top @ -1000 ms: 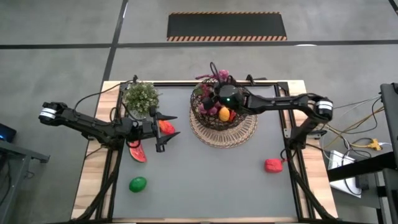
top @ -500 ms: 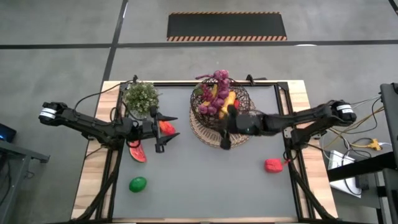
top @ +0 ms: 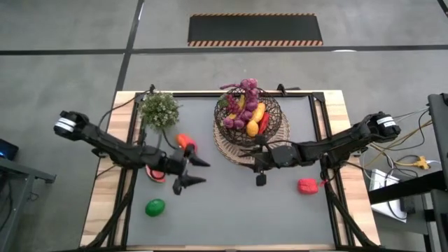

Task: Build produce basket
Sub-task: Put the lime into the black wire basket

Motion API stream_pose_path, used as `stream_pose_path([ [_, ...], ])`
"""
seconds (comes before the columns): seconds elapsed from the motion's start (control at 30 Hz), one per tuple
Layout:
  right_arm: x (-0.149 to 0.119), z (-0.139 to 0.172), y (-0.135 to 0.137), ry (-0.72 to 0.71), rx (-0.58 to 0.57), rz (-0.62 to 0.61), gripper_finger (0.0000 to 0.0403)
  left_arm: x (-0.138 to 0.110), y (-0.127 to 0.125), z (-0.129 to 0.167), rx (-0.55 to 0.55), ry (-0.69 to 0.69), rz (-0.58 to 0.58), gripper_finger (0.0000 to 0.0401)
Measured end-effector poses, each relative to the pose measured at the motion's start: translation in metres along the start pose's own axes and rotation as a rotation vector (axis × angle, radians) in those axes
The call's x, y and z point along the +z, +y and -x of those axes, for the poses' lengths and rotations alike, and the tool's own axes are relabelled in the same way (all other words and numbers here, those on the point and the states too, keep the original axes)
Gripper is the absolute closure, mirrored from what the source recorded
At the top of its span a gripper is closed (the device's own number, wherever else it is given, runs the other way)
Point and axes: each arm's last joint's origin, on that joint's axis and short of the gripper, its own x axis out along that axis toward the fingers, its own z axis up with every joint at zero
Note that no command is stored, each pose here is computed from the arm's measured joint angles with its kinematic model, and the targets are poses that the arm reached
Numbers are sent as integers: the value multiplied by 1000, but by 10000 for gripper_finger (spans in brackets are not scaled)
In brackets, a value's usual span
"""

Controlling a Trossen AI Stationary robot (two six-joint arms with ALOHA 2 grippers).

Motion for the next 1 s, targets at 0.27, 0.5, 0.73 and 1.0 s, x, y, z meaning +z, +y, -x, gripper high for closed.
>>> stream_pose_path([
  [0.27,-3,0,0,13,0,37,294,-21,0,-15,151,212,199,134],
  [0.5,-7,0,1,40,6,43,294,-21,0,-15,403,588,293,134],
  [0.73,-9,0,1,48,8,45,294,-15,-7,-9,568,845,479,134],
  [1.0,-14,1,2,58,10,48,294,-19,-53,-17,537,1031,733,134],
])
